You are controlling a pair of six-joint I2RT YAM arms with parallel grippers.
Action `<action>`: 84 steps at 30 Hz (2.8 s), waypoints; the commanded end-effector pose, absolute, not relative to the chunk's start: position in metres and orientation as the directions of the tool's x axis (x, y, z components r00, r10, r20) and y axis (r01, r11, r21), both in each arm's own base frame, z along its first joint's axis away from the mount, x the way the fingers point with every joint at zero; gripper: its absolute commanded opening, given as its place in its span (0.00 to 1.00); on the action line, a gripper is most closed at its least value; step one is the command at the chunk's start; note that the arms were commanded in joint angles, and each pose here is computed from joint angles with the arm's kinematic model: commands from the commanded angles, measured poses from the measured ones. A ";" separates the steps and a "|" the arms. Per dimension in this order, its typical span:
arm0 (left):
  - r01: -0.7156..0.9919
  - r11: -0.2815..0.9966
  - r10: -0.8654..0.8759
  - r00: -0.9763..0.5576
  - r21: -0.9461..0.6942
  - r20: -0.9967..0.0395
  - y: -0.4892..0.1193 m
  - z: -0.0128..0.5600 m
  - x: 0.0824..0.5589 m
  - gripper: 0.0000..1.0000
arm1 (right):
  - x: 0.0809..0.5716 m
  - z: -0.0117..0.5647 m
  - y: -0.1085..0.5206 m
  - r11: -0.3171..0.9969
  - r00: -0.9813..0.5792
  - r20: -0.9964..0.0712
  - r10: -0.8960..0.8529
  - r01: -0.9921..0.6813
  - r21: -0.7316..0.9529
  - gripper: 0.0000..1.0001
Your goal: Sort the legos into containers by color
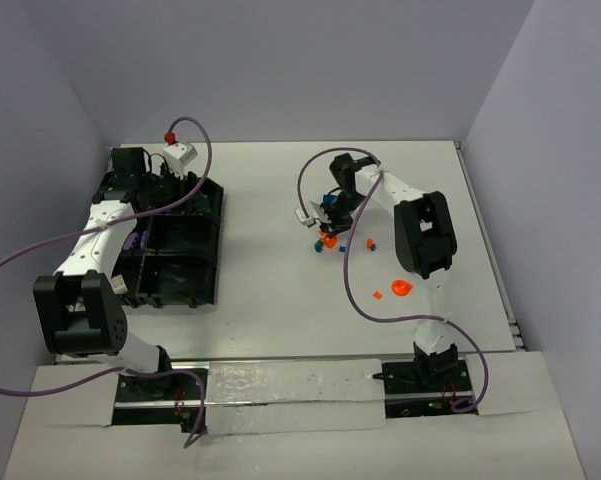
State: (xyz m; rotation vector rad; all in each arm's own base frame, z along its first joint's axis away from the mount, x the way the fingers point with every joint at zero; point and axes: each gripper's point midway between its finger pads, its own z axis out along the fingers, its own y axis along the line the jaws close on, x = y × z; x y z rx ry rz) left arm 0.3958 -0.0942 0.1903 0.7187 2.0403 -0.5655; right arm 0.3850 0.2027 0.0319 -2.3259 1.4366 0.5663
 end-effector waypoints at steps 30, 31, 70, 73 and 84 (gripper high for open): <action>0.948 0.280 0.210 0.092 0.150 -0.973 -0.198 0.253 0.304 0.62 | 0.304 0.234 0.293 -0.232 0.277 -0.855 -0.439 -0.954 -0.190 0.00; 0.952 0.250 0.212 0.127 0.179 -0.969 -0.202 0.255 0.300 0.62 | 0.297 0.240 0.296 -0.237 0.283 -0.861 -0.422 -0.951 -0.196 0.00; 0.861 -0.099 0.112 0.508 0.499 -0.854 -0.250 0.290 0.243 0.55 | 0.256 0.260 0.325 -0.381 0.325 -0.877 -0.354 -0.907 -0.182 0.00; 0.861 -0.100 0.112 0.507 0.498 -0.854 -0.251 0.290 0.243 0.52 | 0.257 0.261 0.326 -0.383 0.324 -0.878 -0.353 -0.906 -0.181 0.00; 0.863 -0.111 0.107 0.504 0.493 -0.857 -0.253 0.289 0.242 0.48 | 0.259 0.266 0.333 -0.386 0.327 -0.881 -0.343 -0.904 -0.185 0.00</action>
